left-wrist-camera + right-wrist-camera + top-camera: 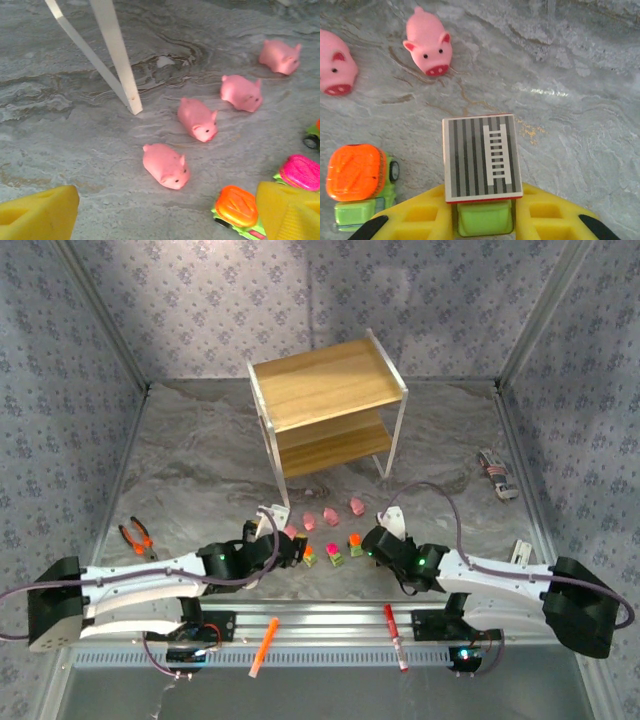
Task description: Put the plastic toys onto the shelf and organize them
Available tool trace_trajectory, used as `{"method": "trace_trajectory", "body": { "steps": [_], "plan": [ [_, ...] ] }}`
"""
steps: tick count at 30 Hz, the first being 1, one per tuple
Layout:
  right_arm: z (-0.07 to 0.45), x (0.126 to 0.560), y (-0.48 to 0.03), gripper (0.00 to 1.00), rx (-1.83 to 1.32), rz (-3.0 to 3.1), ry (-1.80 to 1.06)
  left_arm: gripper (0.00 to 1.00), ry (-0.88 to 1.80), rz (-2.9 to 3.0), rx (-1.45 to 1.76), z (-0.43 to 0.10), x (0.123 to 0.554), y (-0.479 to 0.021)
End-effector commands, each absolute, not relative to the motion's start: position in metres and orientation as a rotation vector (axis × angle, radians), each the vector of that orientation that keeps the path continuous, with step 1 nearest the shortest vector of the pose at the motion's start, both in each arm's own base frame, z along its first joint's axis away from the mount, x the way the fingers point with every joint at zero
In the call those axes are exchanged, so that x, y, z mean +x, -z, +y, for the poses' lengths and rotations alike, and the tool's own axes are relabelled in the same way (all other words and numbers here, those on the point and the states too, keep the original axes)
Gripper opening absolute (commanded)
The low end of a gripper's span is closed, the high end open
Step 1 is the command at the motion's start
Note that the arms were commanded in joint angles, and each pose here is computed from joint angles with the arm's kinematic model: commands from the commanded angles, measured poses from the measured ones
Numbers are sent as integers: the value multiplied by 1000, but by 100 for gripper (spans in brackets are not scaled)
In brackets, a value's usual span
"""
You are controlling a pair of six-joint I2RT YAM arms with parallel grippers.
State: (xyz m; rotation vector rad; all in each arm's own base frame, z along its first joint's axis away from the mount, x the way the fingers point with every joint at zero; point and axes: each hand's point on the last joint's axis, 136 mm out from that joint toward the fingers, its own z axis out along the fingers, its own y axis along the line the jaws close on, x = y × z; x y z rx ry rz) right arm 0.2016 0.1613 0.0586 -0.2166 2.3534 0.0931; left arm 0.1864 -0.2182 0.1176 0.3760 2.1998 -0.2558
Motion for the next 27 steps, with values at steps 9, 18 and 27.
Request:
{"method": "trace_trajectory", "body": {
  "steps": [9,18,27],
  "plan": [
    [160,204,-87,20,-298,2312,-61,88,320,2248,563,-193,154,-108],
    [161,207,-101,19,-313,2294,-79,92,399,2304,674,-202,136,-106],
    [165,212,-122,19,-328,2260,-93,92,449,2310,749,-212,124,-100]
  ]
}}
